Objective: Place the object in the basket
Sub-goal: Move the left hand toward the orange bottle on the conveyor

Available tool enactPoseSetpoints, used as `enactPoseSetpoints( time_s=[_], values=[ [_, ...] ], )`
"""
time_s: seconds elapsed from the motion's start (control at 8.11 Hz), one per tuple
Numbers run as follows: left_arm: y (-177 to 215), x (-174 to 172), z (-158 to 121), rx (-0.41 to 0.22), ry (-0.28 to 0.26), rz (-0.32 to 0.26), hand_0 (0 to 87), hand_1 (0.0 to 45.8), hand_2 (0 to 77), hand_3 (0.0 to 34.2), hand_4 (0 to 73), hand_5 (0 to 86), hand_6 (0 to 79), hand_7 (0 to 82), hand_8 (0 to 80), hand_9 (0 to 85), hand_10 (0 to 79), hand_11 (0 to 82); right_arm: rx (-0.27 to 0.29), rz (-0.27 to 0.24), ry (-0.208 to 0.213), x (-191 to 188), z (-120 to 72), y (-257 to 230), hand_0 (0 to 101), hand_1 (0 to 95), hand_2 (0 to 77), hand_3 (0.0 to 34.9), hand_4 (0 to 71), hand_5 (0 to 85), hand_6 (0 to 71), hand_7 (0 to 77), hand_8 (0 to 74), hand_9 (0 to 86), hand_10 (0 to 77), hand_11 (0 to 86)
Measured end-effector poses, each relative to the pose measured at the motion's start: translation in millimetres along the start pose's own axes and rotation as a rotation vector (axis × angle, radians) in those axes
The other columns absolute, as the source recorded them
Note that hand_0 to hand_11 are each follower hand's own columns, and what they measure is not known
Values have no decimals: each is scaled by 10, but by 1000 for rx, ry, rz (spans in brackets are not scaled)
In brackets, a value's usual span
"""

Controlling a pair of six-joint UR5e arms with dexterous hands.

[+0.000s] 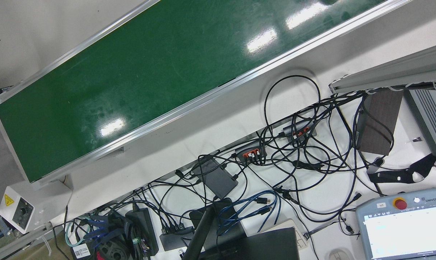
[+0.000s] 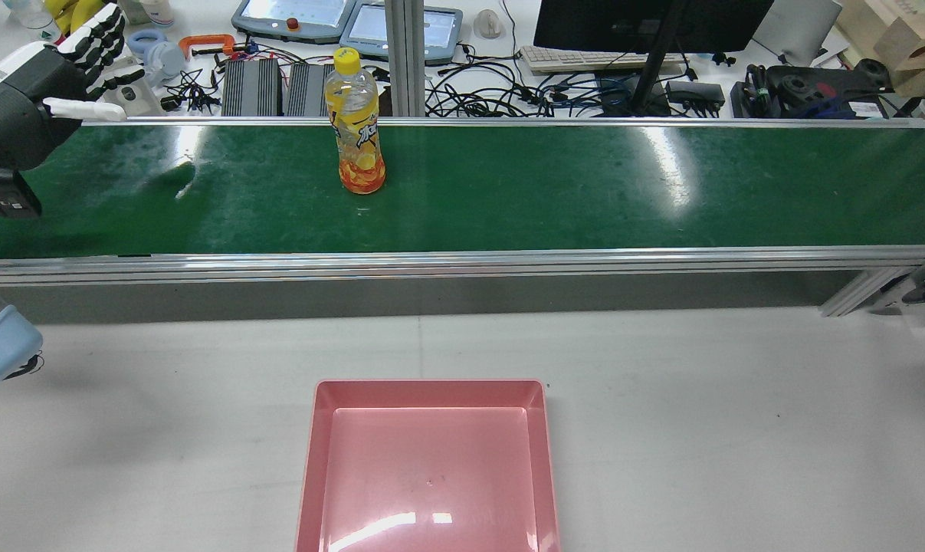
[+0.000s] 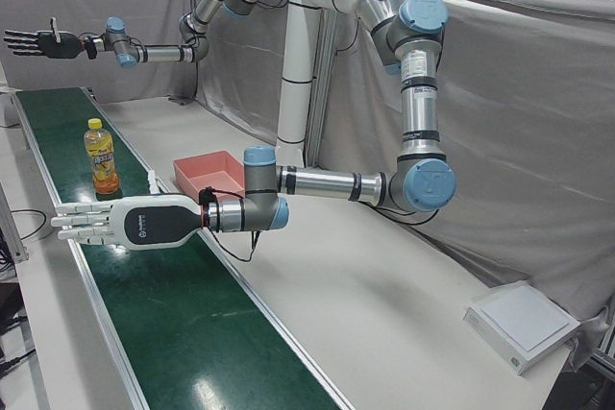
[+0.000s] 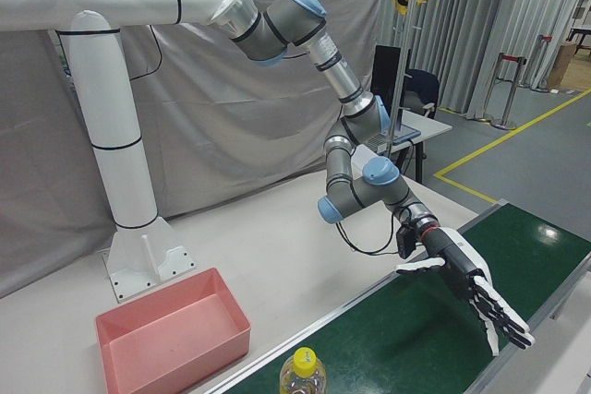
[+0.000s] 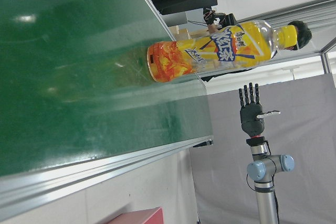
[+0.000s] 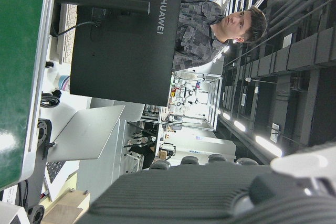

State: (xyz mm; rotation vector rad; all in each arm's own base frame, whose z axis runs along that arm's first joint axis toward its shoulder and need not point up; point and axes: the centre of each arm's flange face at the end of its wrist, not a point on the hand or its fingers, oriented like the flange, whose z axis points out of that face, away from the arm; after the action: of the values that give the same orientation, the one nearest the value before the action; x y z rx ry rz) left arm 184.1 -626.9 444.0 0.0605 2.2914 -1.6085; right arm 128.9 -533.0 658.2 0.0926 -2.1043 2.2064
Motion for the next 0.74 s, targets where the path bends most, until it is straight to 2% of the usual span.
enactPoseSetpoints(
  time_s=[0.37,0.49,0.62,0.74],
  values=[
    [47,-4,41,-5,2,19,484,125,5,1,11,38,0,5,0,5,87,147,0,0,0,0,1,1,1,0,5,2,0,0,0,5,0,0,0,0],
    [49,-5,43,-4,1,27,483,98,5,2,11,38,0,5,0,5,87,131,0,0,0,0,1,2,3,0,5,2,0,0,0,5,0,0,0,0],
    [49,-7,43,-2,0,34,482,98,5,2,11,27,0,5,0,5,87,131,0,0,0,0,1,1,2,0,5,2,0,0,0,5,0,0,0,0],
    [51,-9,43,-2,0,39,482,98,5,2,11,27,0,5,0,5,54,98,0,0,0,0,0,0,1,0,5,2,0,0,0,5,0,0,0,0]
  ],
)
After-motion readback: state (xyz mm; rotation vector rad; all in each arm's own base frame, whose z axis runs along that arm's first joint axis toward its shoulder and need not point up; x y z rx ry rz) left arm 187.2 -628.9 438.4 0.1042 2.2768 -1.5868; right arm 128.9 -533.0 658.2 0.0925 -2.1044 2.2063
